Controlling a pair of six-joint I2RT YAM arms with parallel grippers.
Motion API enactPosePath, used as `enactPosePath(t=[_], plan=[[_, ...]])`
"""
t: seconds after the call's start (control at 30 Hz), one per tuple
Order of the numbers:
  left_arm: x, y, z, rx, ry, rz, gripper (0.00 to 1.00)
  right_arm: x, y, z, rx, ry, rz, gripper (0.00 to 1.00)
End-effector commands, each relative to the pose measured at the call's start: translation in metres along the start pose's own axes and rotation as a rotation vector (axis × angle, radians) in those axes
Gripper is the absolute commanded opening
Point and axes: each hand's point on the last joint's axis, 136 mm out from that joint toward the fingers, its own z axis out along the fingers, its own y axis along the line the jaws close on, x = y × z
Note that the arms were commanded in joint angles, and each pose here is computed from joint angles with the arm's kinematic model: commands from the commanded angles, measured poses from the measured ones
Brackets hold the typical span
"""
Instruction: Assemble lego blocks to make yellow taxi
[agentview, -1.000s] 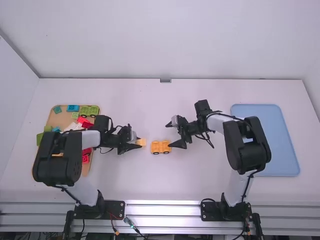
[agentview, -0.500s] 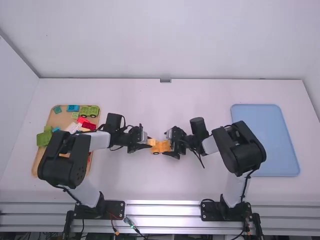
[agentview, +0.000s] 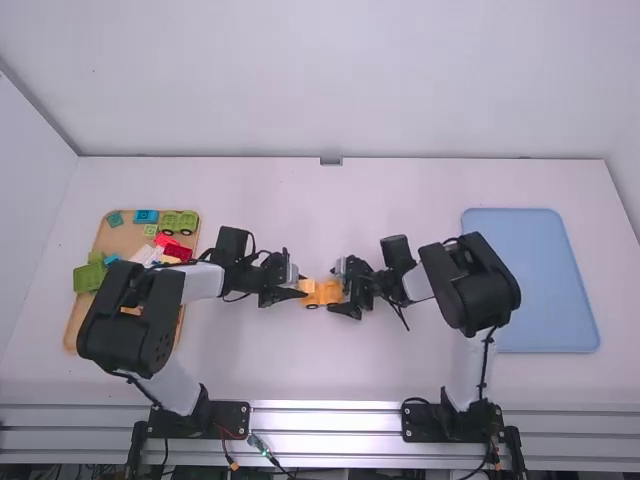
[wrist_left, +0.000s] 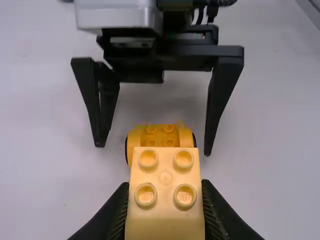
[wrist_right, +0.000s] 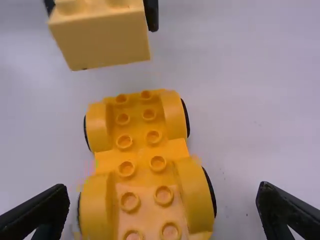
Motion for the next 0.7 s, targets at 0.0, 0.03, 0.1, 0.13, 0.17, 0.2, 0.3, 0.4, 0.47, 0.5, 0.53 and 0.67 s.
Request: enactPosePath(t=[0.0, 0.03, 0.1, 0.13, 0.17, 0.2, 0.3, 0.4, 0.47, 0.5, 0.53, 0.67], plan=[[-0.004, -0.005, 0.001, 0.013, -0.005, -0.002, 0.13, -0.001, 0.002, 0.006, -0.04, -0.033, -0.01, 0.99], [-0.002, -0.005, 0.002, 0.011, 0.004, -0.001, 0.13, -0.001, 0.002, 0.006, -0.042, -0.032, -0.009, 0.99], [0.001, -0.005, 0.006, 0.013, 0.016, 0.005, 0.13, -0.001, 0.005, 0.009, -0.051, -0.031, -0.007, 0.99], [0.002, -0.005, 0.008, 0.015, 0.02, 0.008, 0.13, -0.002, 0.005, 0.009, -0.051, -0.032, -0.009, 0.99], [0.003, -0.006, 0.01, 0.018, 0.022, 0.008, 0.13, -0.002, 0.005, 0.009, -0.05, -0.032, -0.01, 0.99], [0.005, -0.006, 0.015, 0.023, 0.025, 0.004, 0.1, -0.002, 0.004, 0.009, -0.049, -0.033, -0.011, 1.0], [0.008, -0.003, 0.023, 0.022, 0.013, -0.026, 0.1, -0.003, 0.004, 0.009, -0.048, -0.034, -0.016, 0.98], [0.012, 0.002, 0.026, 0.008, 0.006, -0.06, 0.1, -0.002, 0.004, 0.009, -0.047, -0.033, -0.013, 0.95], [0.015, 0.002, 0.026, 0.009, 0.009, -0.071, 0.12, -0.002, 0.004, 0.009, -0.049, -0.032, -0.01, 0.91], [0.016, 0.001, 0.026, 0.013, 0.012, -0.076, 0.11, -0.002, 0.004, 0.009, -0.048, -0.032, -0.011, 0.9], [0.017, 0.0, 0.026, 0.014, 0.017, -0.083, 0.12, -0.002, 0.004, 0.009, -0.049, -0.032, -0.01, 0.89], [0.02, -0.003, 0.027, 0.025, 0.024, -0.102, 0.12, -0.002, 0.004, 0.009, -0.048, -0.032, -0.011, 0.8]])
